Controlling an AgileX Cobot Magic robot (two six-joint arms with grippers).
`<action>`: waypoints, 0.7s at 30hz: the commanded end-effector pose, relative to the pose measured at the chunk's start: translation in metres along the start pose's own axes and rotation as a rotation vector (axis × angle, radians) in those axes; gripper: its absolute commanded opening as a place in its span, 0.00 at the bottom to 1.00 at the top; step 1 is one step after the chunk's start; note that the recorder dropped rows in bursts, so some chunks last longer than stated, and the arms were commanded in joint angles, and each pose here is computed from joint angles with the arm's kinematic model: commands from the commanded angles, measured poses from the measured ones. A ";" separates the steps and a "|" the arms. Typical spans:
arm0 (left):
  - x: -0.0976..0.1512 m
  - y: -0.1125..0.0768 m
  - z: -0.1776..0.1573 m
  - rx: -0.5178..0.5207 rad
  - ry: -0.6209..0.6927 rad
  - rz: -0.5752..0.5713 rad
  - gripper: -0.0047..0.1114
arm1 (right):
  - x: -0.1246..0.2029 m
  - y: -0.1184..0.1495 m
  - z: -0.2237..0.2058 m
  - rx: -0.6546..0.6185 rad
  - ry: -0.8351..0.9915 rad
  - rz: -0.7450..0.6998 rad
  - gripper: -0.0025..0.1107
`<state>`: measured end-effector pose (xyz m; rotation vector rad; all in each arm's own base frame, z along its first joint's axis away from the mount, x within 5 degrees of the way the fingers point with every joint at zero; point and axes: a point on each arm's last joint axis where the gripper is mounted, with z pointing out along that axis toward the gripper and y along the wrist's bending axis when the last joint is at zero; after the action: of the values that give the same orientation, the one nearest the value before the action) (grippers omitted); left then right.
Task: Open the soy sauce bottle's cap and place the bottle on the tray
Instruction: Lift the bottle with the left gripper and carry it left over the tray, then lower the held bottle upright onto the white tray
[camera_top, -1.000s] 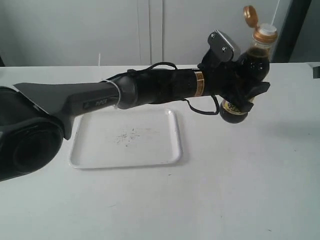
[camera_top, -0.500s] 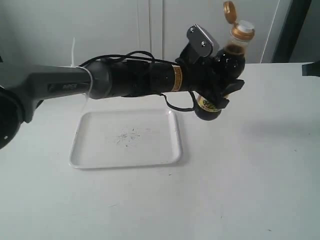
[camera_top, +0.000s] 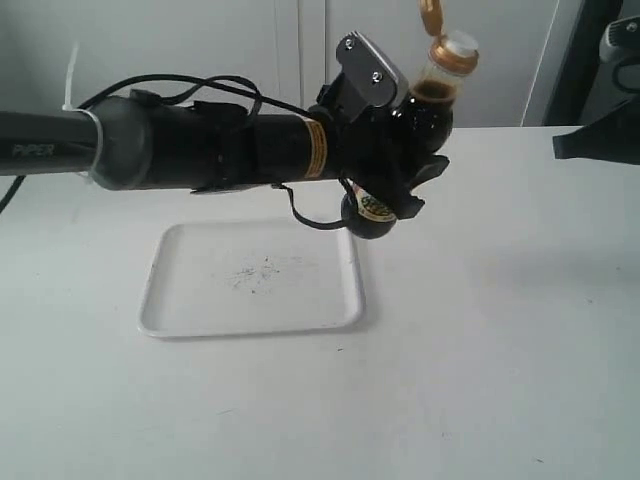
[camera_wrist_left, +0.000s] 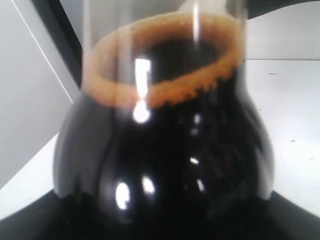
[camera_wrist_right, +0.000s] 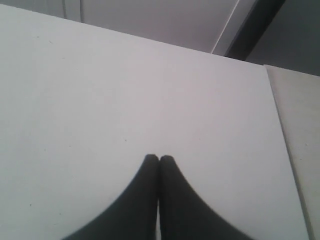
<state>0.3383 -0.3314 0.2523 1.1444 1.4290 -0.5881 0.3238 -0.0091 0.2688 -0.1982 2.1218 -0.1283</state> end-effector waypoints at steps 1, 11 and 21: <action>-0.013 0.015 -0.027 0.007 -0.151 -0.076 0.04 | 0.000 0.008 -0.002 -0.022 0.003 -0.038 0.02; 0.033 0.051 -0.075 0.022 -0.285 -0.157 0.04 | 0.000 0.008 -0.002 -0.025 0.005 -0.040 0.02; 0.065 0.060 -0.100 -0.013 -0.266 -0.181 0.04 | -0.001 0.008 -0.002 -0.022 -0.003 -0.053 0.02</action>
<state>0.3587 -0.2073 0.2034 0.9486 1.4328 -0.7778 0.3232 -0.0012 0.2677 -0.2501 2.1307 -0.1242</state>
